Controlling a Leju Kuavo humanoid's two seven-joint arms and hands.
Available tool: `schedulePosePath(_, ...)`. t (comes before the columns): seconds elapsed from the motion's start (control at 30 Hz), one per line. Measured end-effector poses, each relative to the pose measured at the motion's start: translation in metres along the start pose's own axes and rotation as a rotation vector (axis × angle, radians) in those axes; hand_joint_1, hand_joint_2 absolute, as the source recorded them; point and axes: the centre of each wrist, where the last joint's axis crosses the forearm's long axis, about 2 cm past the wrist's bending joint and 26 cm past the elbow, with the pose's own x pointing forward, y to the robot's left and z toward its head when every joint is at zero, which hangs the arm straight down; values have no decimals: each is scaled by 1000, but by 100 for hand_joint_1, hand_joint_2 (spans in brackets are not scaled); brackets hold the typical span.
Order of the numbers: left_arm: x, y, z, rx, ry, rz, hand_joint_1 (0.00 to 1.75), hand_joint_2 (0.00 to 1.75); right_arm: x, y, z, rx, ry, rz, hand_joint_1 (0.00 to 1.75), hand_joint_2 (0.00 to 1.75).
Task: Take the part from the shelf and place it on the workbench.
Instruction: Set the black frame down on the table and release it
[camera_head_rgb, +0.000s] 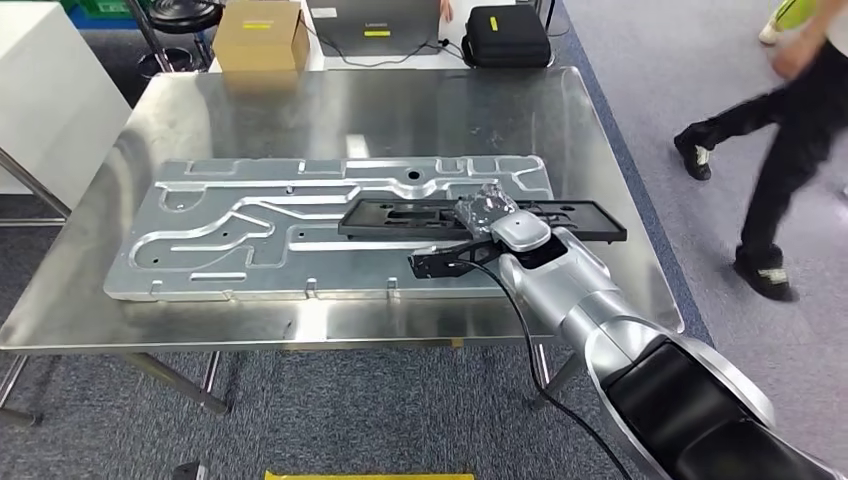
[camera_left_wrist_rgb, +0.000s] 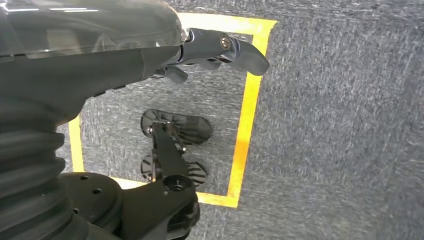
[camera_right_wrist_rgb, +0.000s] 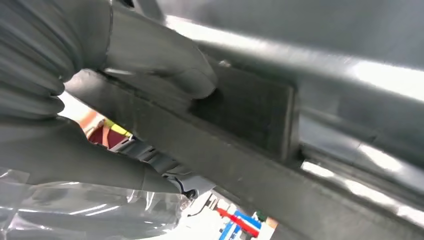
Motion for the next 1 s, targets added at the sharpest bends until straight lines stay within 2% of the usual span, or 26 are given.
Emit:
schedulePosePath(0.07,1,0,0,-7,-10,6,0,175,2,4,0,14,-2,2,0,0)
schedulePosePath(0.2,3,-1,-2,-7,-19,11,0,0,6,10,0,0,-30,-60,0,0)
schedulePosePath(0.3,3,1,-2,-5,-19,6,0,0,8,18,0,-58,-114,-228,0,0)
schedulePosePath(0.4,4,0,-2,-8,-20,-1,0,0,7,14,0,-126,-160,-346,0,0)
schedulePosePath(0.63,5,2,-3,-7,-20,-12,0,0,9,7,0,-164,-168,-403,0,0)
schedulePosePath(0.7,6,2,-3,-7,-20,-13,0,0,10,7,-1,-184,-206,-436,0,0)
schedulePosePath(0.83,6,3,-3,-10,-18,-16,0,0,13,6,0,-332,-412,-631,0,0)
schedulePosePath(1.0,7,2,-4,-9,-22,-2,0,0,6,-21,8,-649,-634,-897,0,0)
